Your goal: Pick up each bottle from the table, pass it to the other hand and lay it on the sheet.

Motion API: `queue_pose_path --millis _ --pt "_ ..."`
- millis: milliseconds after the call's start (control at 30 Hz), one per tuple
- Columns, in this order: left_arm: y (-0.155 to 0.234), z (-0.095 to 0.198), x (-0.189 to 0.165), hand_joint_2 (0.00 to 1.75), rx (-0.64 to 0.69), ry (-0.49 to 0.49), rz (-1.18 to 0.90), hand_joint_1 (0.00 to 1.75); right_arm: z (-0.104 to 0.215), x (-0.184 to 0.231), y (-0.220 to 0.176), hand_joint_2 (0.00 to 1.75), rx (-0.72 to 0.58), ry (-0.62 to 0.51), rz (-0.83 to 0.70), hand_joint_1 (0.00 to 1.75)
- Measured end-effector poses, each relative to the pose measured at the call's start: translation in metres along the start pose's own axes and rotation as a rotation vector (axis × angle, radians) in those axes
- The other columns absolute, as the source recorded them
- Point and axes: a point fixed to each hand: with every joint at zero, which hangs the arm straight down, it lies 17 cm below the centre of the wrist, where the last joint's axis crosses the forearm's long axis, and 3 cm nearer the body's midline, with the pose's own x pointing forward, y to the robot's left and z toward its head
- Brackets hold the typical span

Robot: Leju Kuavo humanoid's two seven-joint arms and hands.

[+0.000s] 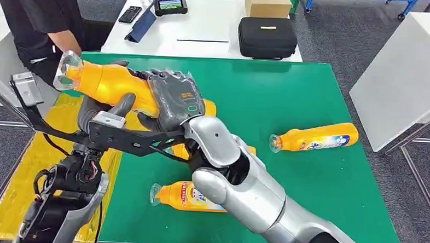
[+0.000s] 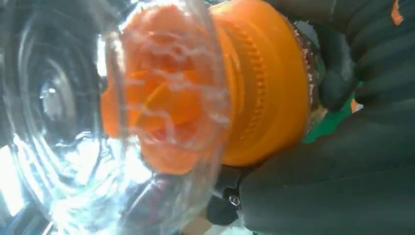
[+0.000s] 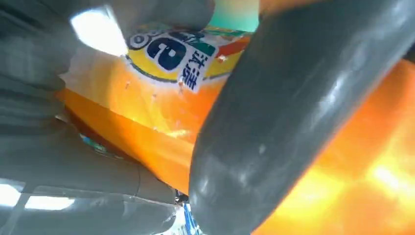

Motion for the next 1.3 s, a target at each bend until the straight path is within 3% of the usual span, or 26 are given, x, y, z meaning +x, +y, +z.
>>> queue_pose_path --millis 67,100,367,500,600,800,1067,1300 --pt "0.002 0.001 0.001 1.75 0.001 -0.005 -0.003 1.75 0.001 -0.003 0.002 1.75 0.005 -0.001 0.044 0.0" --pt "0.003 0.003 0.001 1.75 0.002 -0.007 -0.004 1.75 0.001 -0.004 0.003 0.0 0.011 -0.005 0.055 0.0" --pt "0.016 0.008 0.022 1.75 0.008 -0.08 -0.074 1.75 0.008 -0.037 0.011 0.0 0.025 0.023 0.212 0.0" --pt "0.034 0.014 0.052 1.75 0.033 -0.154 -0.116 1.75 0.022 -0.109 0.01 0.0 0.038 0.141 0.291 0.0" --pt "0.046 0.016 0.065 1.75 0.055 -0.177 -0.135 1.75 0.028 -0.138 0.004 0.0 0.042 0.188 0.305 0.0" --pt "0.056 0.018 0.074 1.75 0.083 -0.202 -0.18 1.75 0.038 -0.161 -0.004 0.0 0.031 0.238 0.305 0.0" --pt "0.088 0.028 0.094 1.75 0.173 -0.274 -0.406 1.75 0.067 -0.19 -0.069 0.0 -0.101 0.28 0.228 0.0" --pt "0.097 0.029 0.099 1.75 0.198 -0.286 -0.456 1.75 0.078 -0.193 -0.093 0.0 -0.157 0.287 0.221 0.0"
